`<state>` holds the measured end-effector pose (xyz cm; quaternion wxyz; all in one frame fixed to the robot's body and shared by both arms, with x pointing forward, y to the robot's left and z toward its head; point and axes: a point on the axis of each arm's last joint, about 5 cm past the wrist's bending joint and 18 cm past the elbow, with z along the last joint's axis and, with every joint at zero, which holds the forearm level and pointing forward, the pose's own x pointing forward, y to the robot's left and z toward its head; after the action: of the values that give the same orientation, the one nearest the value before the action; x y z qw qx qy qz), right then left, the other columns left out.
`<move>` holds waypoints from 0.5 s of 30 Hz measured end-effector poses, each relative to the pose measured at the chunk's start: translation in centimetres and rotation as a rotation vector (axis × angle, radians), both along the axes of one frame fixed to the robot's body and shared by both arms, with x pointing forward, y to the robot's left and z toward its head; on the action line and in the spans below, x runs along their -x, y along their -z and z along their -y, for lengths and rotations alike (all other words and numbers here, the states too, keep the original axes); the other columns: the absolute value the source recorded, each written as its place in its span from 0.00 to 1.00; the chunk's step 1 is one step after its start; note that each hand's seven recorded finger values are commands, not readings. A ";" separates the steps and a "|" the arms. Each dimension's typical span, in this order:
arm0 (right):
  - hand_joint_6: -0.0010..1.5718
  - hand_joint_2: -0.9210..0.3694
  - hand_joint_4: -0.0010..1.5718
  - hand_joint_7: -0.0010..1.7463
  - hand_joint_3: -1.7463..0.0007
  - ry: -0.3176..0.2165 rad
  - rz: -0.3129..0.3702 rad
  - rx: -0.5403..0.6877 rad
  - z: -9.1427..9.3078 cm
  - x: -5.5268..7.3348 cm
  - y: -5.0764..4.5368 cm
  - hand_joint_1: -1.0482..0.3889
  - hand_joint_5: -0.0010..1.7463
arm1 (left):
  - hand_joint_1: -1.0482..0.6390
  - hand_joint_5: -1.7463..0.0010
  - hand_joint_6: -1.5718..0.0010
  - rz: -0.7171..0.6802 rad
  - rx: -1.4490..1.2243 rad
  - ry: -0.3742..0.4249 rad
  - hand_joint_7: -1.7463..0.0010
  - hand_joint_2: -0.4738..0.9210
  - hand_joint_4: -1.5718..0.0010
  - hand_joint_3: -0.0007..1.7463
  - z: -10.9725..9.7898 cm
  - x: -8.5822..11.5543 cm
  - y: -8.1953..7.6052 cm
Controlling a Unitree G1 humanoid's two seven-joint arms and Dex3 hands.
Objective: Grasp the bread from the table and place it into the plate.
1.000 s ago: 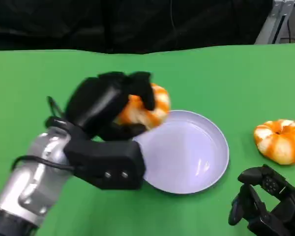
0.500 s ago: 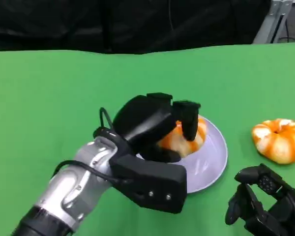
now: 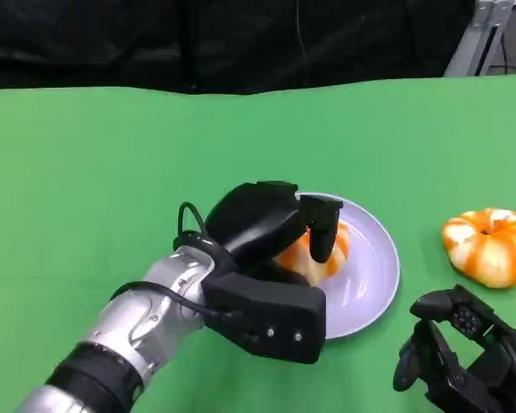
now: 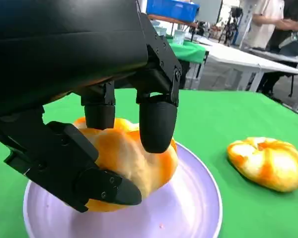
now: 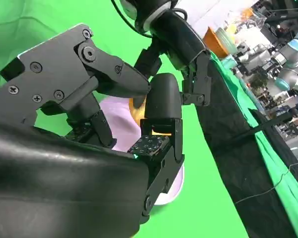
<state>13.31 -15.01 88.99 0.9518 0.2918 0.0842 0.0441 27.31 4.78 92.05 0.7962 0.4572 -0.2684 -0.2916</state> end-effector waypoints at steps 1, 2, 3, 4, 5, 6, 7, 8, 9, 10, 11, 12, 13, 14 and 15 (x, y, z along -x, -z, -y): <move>0.53 0.30 0.54 0.82 0.37 0.000 0.000 0.000 0.0 0.0 0.01 0.63 1.00 | 0.47 0.34 0.57 -0.001 0.001 0.001 0.44 0.95 0.59 0.18 0.0 0.0 0.1; 0.53 0.30 0.55 0.81 0.37 0.000 -0.001 0.000 0.0 0.0 0.00 0.63 1.00 | 0.35 0.69 0.57 -0.001 -0.004 0.002 0.75 0.98 0.63 0.17 0.0 -0.1 0.1; 0.53 0.30 0.55 0.81 0.36 0.000 0.000 0.000 0.0 0.0 0.00 0.63 1.00 | 0.30 0.82 0.57 -0.004 -0.021 0.005 0.86 0.99 0.65 0.17 -0.1 -0.1 0.1; 0.53 0.30 0.55 0.81 0.36 0.000 0.000 0.000 0.0 0.0 -0.01 0.63 0.99 | 0.26 0.89 0.59 -0.009 -0.053 0.015 0.92 0.99 0.67 0.17 -0.2 -0.2 0.1; 0.53 0.30 0.55 0.81 0.36 0.000 0.000 -0.001 0.0 0.0 -0.01 0.63 0.99 | 0.21 0.96 0.63 -0.018 -0.084 0.024 0.97 1.00 0.74 0.18 -0.3 -0.2 0.2; 0.53 0.30 0.55 0.81 0.36 0.001 0.000 0.000 0.0 0.0 -0.01 0.63 0.99 | 0.19 0.98 0.65 -0.026 -0.105 0.031 0.98 1.00 0.77 0.20 -0.4 -0.1 0.3; 0.53 0.30 0.55 0.81 0.37 0.001 0.000 0.000 0.0 0.0 -0.01 0.63 0.99 | 0.17 0.99 0.66 -0.030 -0.113 0.032 0.99 1.00 0.79 0.20 -0.5 -0.2 0.3; 0.53 0.30 0.55 0.81 0.37 0.001 0.000 0.000 0.0 0.0 -0.01 0.63 0.99 | 0.17 0.99 0.67 -0.032 -0.117 0.032 1.00 1.00 0.81 0.21 -0.6 -0.2 0.3; 0.53 0.30 0.55 0.81 0.37 0.001 0.000 0.000 0.0 0.0 -0.01 0.63 0.99 | 0.16 1.00 0.67 -0.032 -0.120 0.031 1.00 1.00 0.81 0.21 -0.7 -0.2 0.3; 0.52 0.29 0.54 0.81 0.38 0.001 0.000 0.000 0.0 0.0 -0.01 0.62 1.00 | 0.13 1.00 0.70 -0.033 -0.123 0.030 1.00 1.00 0.86 0.24 -0.8 -0.2 0.3; 0.52 0.29 0.54 0.82 0.38 0.001 0.000 0.000 0.0 0.0 -0.01 0.62 1.00 | 0.10 1.00 0.73 -0.035 -0.124 0.030 1.00 1.00 0.91 0.27 -0.8 -0.2 0.3; 0.52 0.29 0.54 0.82 0.38 0.001 0.000 0.001 0.0 0.0 -0.01 0.62 1.00 | 0.08 1.00 0.76 -0.040 -0.125 0.031 1.00 1.00 0.95 0.28 -0.9 -0.3 0.3; 0.52 0.29 0.54 0.82 0.38 0.001 0.000 0.001 0.0 0.0 -0.01 0.62 1.00 | 0.06 1.00 0.78 -0.050 -0.124 0.033 1.00 1.00 0.97 0.30 -0.9 -0.2 0.3; 0.52 0.29 0.54 0.82 0.38 0.001 0.000 0.001 0.0 0.0 -0.01 0.62 1.00 | 0.05 1.00 0.82 -0.070 -0.115 0.037 1.00 1.00 0.99 0.31 -1.0 -0.2 0.3; 0.52 0.28 0.54 0.82 0.38 0.001 0.000 0.001 0.0 0.0 -0.01 0.62 1.00 | 0.04 1.00 0.84 -0.092 -0.106 0.041 1.00 1.00 0.99 0.31 -1.0 -0.2 0.3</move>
<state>13.28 -15.04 89.00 0.9519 0.2915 0.0840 0.0436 27.52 5.82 91.80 0.7763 0.4793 -0.2249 -0.3423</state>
